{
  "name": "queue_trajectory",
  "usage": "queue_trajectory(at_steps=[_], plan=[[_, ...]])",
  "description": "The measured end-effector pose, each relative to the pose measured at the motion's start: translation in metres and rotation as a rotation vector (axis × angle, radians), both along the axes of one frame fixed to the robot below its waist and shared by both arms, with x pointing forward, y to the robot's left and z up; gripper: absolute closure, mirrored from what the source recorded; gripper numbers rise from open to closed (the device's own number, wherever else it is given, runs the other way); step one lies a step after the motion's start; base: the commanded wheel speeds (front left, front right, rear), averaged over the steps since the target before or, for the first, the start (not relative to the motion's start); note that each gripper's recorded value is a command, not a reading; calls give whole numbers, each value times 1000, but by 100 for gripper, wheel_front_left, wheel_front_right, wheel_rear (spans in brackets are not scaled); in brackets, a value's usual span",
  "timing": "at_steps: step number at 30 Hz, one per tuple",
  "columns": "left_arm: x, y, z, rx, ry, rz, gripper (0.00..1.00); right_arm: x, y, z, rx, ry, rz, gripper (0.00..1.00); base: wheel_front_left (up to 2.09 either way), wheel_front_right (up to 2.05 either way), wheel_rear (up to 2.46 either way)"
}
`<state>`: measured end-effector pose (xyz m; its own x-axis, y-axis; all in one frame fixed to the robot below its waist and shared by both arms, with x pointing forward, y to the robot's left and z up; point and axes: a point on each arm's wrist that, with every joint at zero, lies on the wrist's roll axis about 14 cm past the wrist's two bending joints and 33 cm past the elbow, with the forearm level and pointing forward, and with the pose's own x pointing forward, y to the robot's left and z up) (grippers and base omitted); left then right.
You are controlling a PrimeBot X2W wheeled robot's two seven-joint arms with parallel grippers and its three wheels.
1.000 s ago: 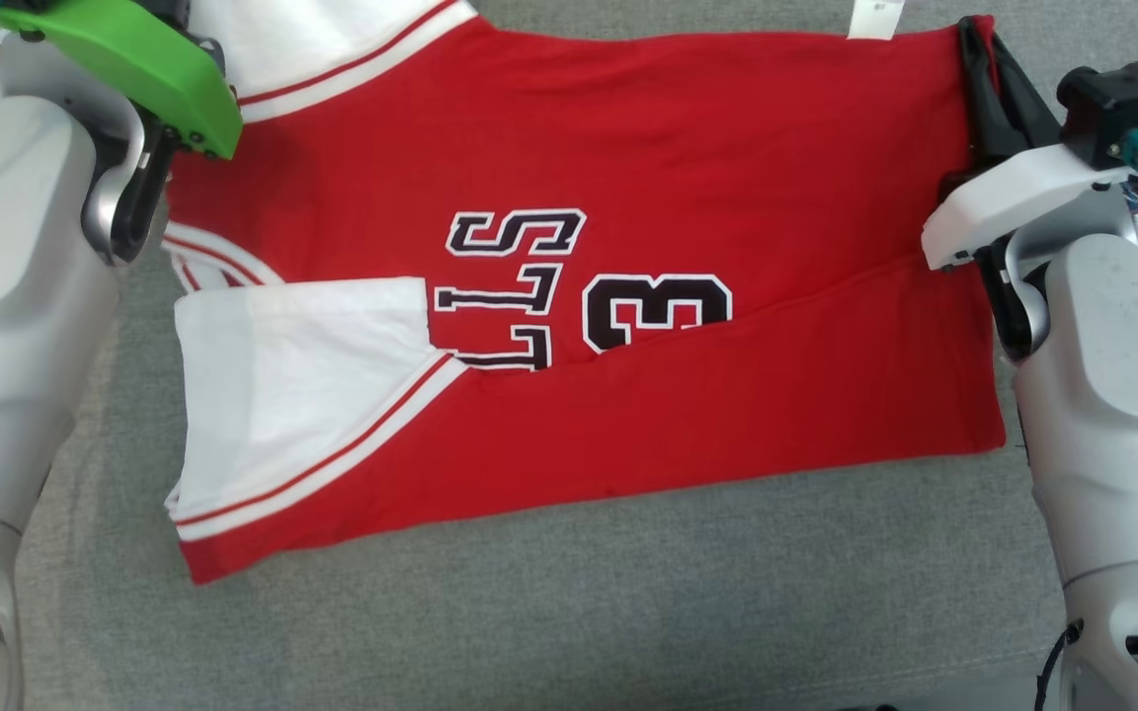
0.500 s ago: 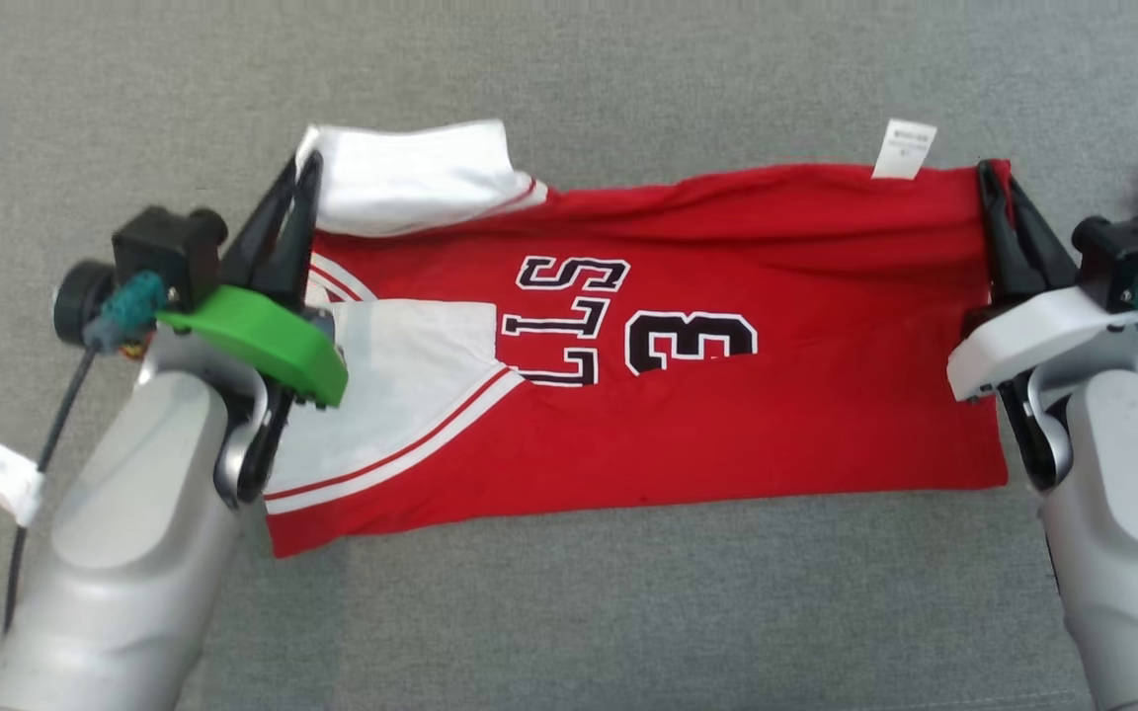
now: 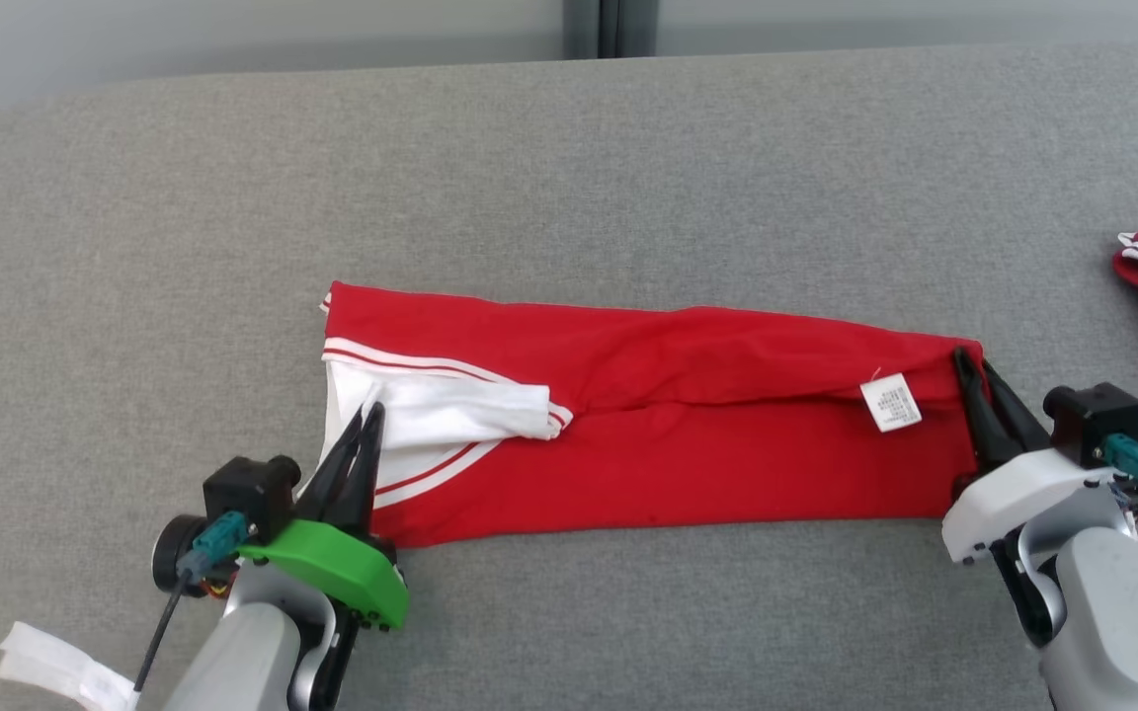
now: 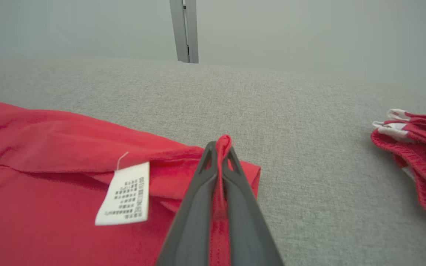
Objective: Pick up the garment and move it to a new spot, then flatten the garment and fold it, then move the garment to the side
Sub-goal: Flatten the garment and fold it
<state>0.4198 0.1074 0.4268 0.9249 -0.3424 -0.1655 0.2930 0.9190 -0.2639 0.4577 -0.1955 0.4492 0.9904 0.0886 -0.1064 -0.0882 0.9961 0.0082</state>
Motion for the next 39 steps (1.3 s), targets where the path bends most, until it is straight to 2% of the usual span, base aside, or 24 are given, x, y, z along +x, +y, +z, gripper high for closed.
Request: queue_trajectory(at_steps=[1, 2, 10, 14, 21, 29, 30, 31, 32, 37, 39], plan=[[-4, 0, -3, 0, 9, 3, 0, -4, -1, -6, 11, 20, -7, 15, 0, 0, 0], [-7, 1, -5, -1, 16, 7, 0, -8, -1, -13, 20, 40, -12, 0, 0, 0, 0], [-30, 14, -15, -17, 45, 89, 0, -27, -25, -27, 21, 85, -78, 0, 0, 0, 0], [-37, 24, -12, -12, 33, 133, 0, -31, -37, -19, 29, 59, -122, 0, 0, 0, 0], [-39, 26, 1, -8, -12, 155, 0, -28, -18, -21, 69, 68, -100, 0, 0, 0, 0], [-42, 26, 0, -3, -8, 162, 0, -31, 2, -64, 53, 241, -67, 0, 0, 0, 0], [-43, 27, -1, -3, -6, 165, 0, -32, 3, -67, 53, 253, -67, 56, 0, 0, 0], [-43, 28, -1, -3, -5, 166, 0, -32, 3, -69, 59, 265, -71, 93, 0, 0, 0], [-43, 28, -1, -3, -5, 167, 0, -32, 3, -71, 66, 273, -78, 100, 0, 0, 0], [-44, 27, -1, -4, -3, 167, 0, -32, -10, -71, 91, 267, -132, 100, 0, 0, 0], [-46, 27, -2, -4, 1, 167, 0, -31, -28, -64, 83, 243, -175, 100, 0, 0, 0]])
